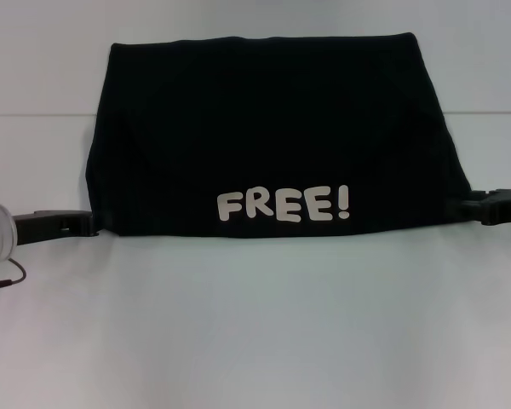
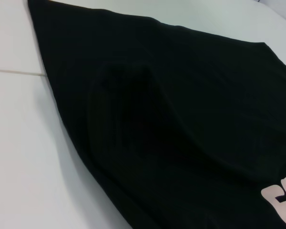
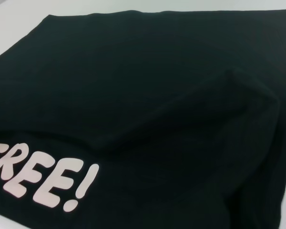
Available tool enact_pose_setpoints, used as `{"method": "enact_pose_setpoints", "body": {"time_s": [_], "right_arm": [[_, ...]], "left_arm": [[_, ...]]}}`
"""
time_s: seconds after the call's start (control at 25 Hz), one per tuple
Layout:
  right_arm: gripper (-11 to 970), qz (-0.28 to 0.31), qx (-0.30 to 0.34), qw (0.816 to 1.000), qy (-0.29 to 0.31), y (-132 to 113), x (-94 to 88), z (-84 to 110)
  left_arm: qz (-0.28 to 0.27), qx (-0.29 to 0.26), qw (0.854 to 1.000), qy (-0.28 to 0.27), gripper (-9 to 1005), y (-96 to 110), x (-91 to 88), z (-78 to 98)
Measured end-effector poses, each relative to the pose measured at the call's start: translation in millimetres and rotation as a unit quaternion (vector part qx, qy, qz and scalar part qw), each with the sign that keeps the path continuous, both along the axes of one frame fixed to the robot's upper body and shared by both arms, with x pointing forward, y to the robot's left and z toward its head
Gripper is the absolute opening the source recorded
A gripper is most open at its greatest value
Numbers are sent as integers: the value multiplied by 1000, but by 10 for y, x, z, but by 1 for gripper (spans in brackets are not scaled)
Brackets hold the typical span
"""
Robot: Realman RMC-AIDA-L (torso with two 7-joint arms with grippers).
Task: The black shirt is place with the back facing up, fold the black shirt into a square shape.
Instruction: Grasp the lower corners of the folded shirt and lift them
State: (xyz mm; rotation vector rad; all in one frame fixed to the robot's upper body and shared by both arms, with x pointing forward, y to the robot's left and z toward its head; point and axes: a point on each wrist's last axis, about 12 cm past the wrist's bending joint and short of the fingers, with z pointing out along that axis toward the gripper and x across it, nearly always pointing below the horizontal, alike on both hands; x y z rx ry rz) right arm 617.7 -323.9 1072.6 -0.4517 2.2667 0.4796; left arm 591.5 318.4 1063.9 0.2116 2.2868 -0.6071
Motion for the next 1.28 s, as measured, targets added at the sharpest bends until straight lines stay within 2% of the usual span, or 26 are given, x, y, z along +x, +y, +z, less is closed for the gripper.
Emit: {"method": "enact_pose_setpoints", "body": {"time_s": [0.12, 0.32, 0.44, 0.64, 0.8, 0.96, 1.12, 1.28], "right_arm": [[664, -2, -2, 1000, 1, 38, 9, -26], [510, -17, -8, 1000, 9, 48, 13, -81], [291, -19, -8, 1000, 12, 50, 5, -100], [53, -29, 6, 1000, 7, 7, -35, -108], [37, -24, 20, 999, 11, -51, -99, -103], [22, -12, 36, 999, 15, -158, -227, -85], [10, 3, 65, 998, 26, -299, -431, -65], [9, 25, 93, 995, 39, -428, -720, -87]], "left_arm": [[0, 0, 1000, 0, 19, -3, 4, 3], [0, 0, 1000, 0, 20, -3, 4, 3], [0, 0, 1000, 0, 20, -2, 2, 1], [0, 1, 1000, 1, 19, 1, 1, 0], [0, -6, 1000, 1, 19, 19, -18, 8], [-6, -27, 1000, 7, 20, 96, -117, 58], [-29, -55, 998, 18, 20, 202, -309, 149], [-52, -89, 994, 26, 20, 292, -526, 219]]}}
